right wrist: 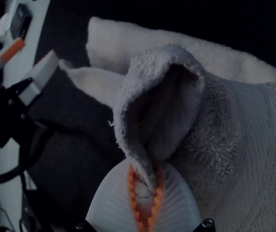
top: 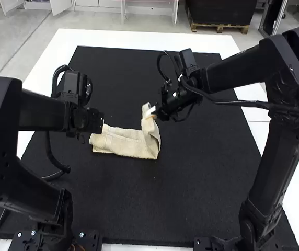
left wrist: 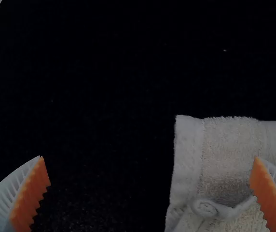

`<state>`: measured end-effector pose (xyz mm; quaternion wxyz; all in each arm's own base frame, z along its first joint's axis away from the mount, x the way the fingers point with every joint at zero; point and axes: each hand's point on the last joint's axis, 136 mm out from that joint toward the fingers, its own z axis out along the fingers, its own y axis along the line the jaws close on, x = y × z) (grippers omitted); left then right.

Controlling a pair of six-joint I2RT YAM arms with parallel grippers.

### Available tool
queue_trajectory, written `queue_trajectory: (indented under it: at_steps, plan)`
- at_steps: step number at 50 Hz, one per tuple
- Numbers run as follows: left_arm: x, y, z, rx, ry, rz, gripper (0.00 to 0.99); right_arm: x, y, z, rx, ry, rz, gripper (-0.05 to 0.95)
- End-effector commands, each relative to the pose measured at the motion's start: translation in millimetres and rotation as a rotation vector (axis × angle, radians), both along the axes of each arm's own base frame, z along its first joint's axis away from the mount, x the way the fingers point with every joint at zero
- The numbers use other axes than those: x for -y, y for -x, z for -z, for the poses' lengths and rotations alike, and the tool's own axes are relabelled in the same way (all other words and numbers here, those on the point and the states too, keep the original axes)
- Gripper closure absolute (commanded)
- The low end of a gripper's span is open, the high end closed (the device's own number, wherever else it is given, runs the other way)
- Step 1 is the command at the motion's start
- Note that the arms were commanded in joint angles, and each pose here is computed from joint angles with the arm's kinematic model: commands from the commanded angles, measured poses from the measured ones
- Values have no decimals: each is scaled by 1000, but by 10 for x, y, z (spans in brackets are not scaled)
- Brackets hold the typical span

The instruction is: Fold the towel.

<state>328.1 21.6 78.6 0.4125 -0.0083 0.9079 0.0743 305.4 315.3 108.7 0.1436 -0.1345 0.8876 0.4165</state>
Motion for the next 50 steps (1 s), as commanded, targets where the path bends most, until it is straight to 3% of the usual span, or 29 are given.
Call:
queue_trajectory:
  at_steps: [1,18,35,50]
  plan:
    - [-164,-51,-202,71,24,-70,25,-186,39,-177,-5,-56,-30,923]
    - [-536,47,-287,102,-2,-209,25,-425,169,-259,-16,-101,-111,923]
    - [-622,61,-306,113,-1,-239,25,-788,404,-326,-29,-162,-194,923]
    - [-688,81,-345,126,3,-263,25,-991,311,-169,-42,-149,-208,923]
